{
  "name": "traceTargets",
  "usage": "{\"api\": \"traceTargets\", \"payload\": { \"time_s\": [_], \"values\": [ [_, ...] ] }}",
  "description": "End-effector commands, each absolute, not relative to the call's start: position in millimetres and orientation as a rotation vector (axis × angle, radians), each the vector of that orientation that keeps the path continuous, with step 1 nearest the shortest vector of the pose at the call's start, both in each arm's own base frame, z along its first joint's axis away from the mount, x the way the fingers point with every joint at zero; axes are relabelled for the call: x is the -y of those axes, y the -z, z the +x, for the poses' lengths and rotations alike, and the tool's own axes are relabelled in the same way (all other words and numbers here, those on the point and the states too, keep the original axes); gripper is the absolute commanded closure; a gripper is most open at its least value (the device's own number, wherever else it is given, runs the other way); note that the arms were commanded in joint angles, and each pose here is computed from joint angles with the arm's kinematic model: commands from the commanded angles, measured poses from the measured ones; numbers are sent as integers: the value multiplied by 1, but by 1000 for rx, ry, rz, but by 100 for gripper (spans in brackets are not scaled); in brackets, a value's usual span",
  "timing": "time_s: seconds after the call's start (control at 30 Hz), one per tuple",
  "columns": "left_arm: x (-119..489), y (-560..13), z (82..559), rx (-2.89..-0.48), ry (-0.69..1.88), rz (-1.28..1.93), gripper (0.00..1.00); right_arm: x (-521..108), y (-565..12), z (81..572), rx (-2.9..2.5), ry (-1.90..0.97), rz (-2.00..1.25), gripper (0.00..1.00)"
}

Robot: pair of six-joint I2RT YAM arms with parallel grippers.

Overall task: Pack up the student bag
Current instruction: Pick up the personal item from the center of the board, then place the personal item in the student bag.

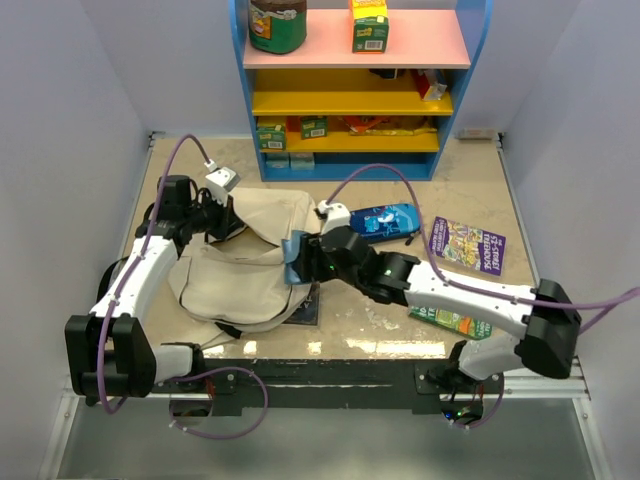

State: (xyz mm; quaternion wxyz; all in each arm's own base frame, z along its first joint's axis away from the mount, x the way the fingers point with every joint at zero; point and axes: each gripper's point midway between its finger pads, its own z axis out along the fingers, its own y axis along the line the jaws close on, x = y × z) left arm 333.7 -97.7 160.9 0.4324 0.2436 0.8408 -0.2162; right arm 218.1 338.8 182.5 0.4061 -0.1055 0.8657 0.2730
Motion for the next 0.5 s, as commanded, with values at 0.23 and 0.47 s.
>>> {"api": "traceTargets", "payload": {
  "time_s": [0.23,0.47],
  "values": [
    [105,-181,339,-2002,555,641,100,-453,-174,237,-2074,-791,-511,40],
    [107,-174,337,-2010,580,649,100,-480,-143,247,-2095,-778,-546,38]
  ]
}}
